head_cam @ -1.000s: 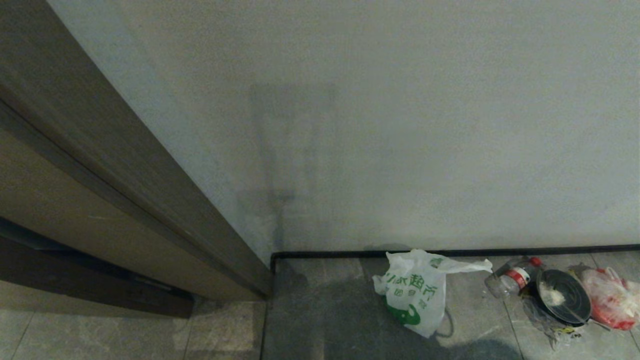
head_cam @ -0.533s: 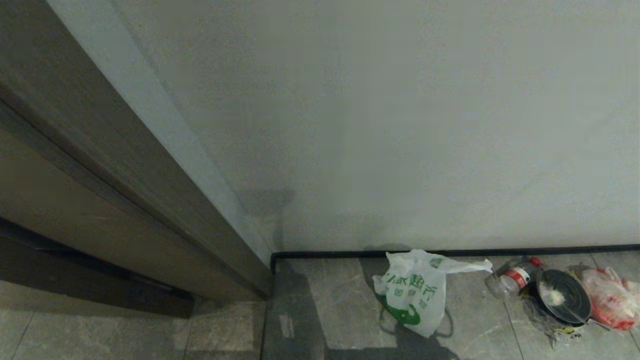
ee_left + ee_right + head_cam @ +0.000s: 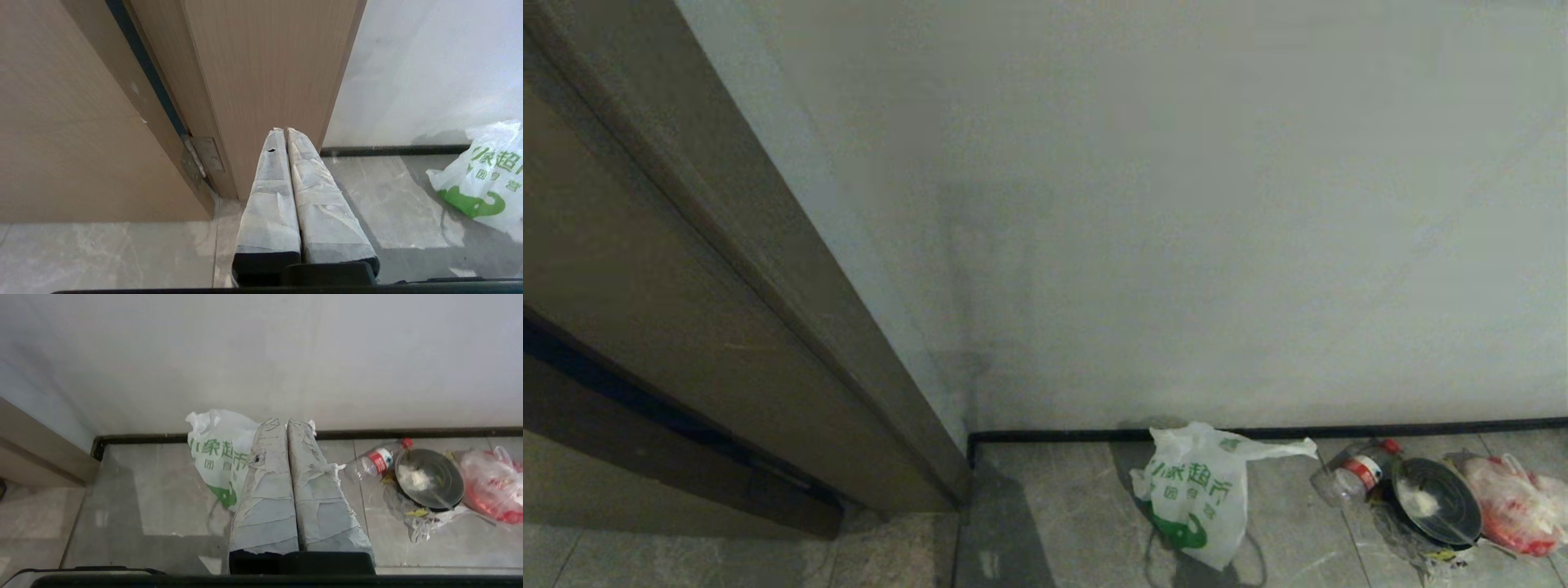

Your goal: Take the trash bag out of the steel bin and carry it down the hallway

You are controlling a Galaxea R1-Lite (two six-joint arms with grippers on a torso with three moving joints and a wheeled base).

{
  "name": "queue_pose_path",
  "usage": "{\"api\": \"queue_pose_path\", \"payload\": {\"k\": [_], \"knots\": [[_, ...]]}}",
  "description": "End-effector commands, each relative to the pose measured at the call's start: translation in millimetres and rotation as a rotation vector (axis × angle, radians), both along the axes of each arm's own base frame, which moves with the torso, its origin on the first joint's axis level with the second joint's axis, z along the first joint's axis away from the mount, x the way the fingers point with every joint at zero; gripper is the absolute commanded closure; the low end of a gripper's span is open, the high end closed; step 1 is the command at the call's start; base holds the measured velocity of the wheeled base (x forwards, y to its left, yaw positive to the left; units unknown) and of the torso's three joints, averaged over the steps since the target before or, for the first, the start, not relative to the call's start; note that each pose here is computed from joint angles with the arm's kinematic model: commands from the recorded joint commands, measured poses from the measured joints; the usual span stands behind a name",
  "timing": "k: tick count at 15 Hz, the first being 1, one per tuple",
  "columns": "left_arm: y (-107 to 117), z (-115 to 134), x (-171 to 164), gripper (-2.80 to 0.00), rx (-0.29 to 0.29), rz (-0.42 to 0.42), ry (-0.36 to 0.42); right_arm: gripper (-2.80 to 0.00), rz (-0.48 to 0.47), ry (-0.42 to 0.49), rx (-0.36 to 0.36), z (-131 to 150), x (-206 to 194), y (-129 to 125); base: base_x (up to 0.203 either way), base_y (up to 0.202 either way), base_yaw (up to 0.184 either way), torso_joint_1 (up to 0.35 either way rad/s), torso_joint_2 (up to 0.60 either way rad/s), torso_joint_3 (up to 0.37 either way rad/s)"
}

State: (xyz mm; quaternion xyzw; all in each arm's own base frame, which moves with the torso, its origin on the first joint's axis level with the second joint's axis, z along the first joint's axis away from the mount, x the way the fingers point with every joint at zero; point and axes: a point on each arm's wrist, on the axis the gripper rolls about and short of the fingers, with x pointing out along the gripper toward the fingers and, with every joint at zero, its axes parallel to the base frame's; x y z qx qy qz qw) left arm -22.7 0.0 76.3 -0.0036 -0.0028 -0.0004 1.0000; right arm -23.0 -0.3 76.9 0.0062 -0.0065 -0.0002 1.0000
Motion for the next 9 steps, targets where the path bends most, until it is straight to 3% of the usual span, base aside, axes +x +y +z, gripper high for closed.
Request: {"api": "queue_pose_path", "payload": {"k": [1,9], "knots": [[0.0,0.0,0.0,0.0,0.0,0.001,-0.001,0.0,0.0,0.001,0.0,0.1,0.1,0.0,0.0,0.0,0.0,0.002,0.0,0.205],[0.0,0.0,0.0,0.0,-0.002,0.001,-0.001,0.0,0.0,0.001,0.0,0.1,0.1,0.0,0.0,0.0,0.0,0.001,0.0,0.202]]}}
